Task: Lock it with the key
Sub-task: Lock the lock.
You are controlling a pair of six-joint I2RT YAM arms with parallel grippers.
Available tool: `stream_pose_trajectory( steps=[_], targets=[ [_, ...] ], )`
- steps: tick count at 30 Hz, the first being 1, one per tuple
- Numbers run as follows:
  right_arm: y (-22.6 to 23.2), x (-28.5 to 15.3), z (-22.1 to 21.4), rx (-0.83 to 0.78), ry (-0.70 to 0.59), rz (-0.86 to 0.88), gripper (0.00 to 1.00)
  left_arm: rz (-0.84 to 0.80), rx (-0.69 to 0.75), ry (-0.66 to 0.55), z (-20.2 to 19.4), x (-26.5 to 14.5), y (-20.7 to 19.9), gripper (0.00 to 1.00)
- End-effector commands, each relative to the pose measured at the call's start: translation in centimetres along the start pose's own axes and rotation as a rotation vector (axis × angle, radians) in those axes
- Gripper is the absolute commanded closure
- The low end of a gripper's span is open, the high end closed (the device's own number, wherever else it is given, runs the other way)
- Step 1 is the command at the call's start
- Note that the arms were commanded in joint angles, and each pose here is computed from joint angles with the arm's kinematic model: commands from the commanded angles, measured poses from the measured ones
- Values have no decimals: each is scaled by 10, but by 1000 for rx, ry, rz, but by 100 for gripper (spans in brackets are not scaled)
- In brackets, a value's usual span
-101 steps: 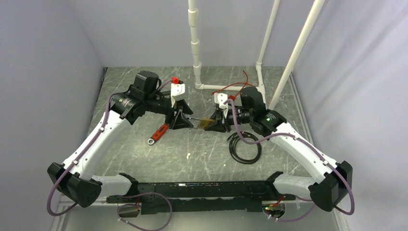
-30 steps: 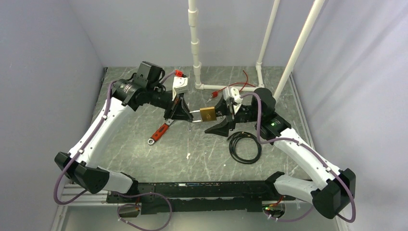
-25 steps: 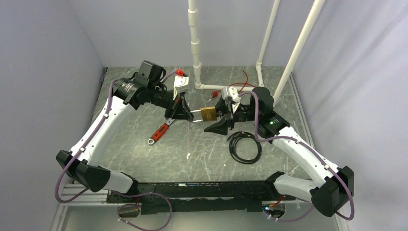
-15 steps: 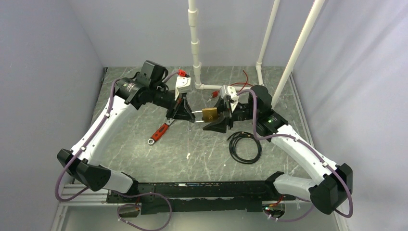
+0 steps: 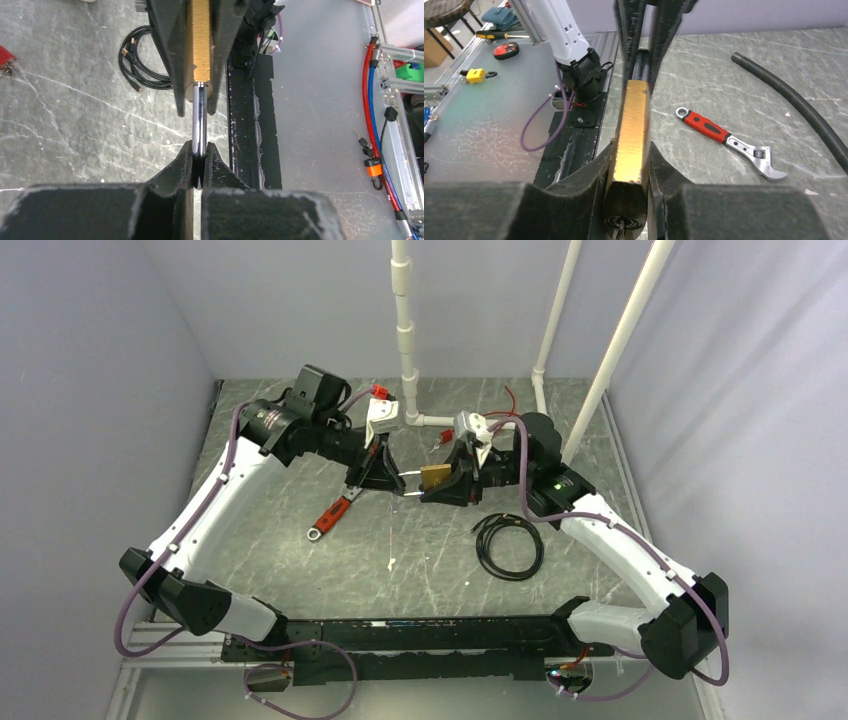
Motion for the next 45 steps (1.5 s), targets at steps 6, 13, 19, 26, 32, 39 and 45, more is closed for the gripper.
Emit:
stream_pose_trajectory(
  steps=[6, 13, 19, 26, 32, 39, 45],
  targets=[
    [-1, 2, 24, 42, -51, 18, 100, 12, 88, -113, 39, -6, 2, 95],
    [-26, -22, 59, 148, -190, -67, 100, 64, -6, -310, 62, -57, 25, 26],
    [-32, -28, 89, 190, -304, -103, 100, 52, -67, -436, 77, -68, 32, 14],
    [-32, -29, 91, 245, -330, -105, 100, -73, -122, -503, 100, -64, 28, 22],
    [-37, -28, 86, 260, -325, -121, 100, -128, -124, -467, 98, -47, 18, 27],
    [-38, -28, 85, 268, -327, -124, 100, -132, -170, -438, 87, -32, 16, 31],
    [-39, -28, 85, 270, -327, -124, 100, -138, -185, -416, 82, -26, 15, 44]
  ],
)
Point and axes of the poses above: each gripper's point midway between its finger pads, its own x axis out along the fingers, its own y axis along the line the jaws close on, z = x × y, the point moved 1 cm from there along -x, back along the fingers, and after that the axes turned 7 degrees about -x, right-handed, at the moved point
